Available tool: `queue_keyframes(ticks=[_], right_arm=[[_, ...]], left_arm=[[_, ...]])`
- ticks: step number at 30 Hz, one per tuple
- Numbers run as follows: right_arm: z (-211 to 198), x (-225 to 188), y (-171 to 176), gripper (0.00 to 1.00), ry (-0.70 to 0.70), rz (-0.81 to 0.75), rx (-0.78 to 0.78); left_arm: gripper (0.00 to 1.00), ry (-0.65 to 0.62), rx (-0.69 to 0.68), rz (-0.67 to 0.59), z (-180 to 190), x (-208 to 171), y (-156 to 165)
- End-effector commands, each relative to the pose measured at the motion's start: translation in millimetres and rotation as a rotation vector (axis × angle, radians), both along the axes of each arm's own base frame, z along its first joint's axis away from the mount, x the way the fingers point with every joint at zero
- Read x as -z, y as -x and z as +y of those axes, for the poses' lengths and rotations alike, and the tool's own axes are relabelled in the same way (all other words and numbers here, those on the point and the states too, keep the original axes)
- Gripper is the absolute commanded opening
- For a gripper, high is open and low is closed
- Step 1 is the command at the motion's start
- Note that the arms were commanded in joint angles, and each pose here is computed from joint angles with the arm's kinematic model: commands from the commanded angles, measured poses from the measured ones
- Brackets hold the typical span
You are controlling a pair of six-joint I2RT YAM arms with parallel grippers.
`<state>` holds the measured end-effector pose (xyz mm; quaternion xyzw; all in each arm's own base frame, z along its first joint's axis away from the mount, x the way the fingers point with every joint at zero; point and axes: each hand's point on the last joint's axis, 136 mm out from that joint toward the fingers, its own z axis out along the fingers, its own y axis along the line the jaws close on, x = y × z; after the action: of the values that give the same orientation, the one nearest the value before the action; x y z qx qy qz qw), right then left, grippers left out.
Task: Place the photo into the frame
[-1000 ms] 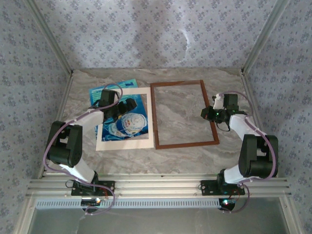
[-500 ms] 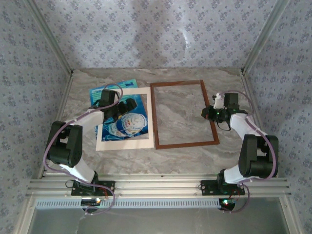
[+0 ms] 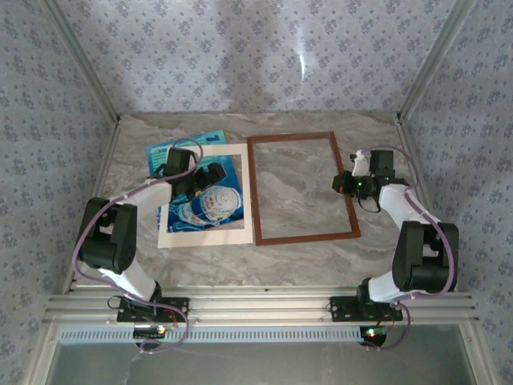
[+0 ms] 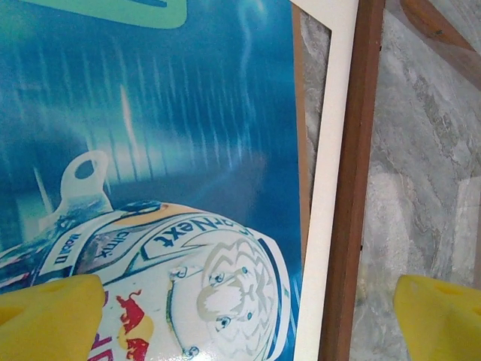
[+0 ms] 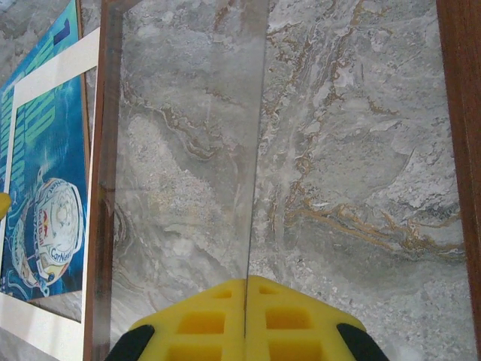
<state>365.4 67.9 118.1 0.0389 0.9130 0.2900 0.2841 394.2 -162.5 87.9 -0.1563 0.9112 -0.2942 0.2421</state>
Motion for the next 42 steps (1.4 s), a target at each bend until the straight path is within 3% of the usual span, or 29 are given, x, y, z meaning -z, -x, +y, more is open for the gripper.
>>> queue_keyframes(ticks=[1, 22, 25, 29, 33, 37, 39, 40, 42], right_arm=[[-0.8, -9.3, -5.5, 0.0, -0.002, -0.021, -0.021], [9.8, 2.5, -0.1, 0.02, -0.028, 0.033, -0.05], [7.0, 4.3, -0.3, 0.15, -0.009, 0.038, -0.039], [1.6, 7.7, -0.7, 0.42, 0.049, 0.05, -0.016], [-9.0, 13.7, -0.4, 0.6, 0.151, 0.077, 0.022], [-23.4, 17.0, 0.3, 0.83, 0.262, 0.106, 0.069], [-32.5, 18.0, 1.0, 0.89, 0.322, 0.12, 0.098], [-36.4, 17.1, 0.4, 1.0, 0.344, 0.123, 0.111], [-45.3, 15.8, 0.4, 1.0, 0.401, 0.131, 0.14]], left_arm=[[0.99, 0.021, 0.018, -0.027, -7.1, -11.6, -6.8], [0.99, 0.022, 0.016, -0.024, -7.1, -10.2, -7.2], [0.98, 0.023, 0.017, -0.024, -7.3, -10.3, -7.2], [0.99, 0.023, 0.017, -0.025, -7.4, -10.7, -7.1], [0.98, 0.023, 0.016, -0.027, -7.3, -11.5, -7.7], [0.99, 0.025, 0.017, -0.029, -7.6, -12.6, -8.1], [0.99, 0.026, 0.017, -0.029, -8.0, -12.7, -7.8], [0.98, 0.027, 0.017, -0.028, -7.6, -12.8, -7.9], [0.99, 0.029, 0.02, -0.032, -8.7, -14.3, -8.1]])
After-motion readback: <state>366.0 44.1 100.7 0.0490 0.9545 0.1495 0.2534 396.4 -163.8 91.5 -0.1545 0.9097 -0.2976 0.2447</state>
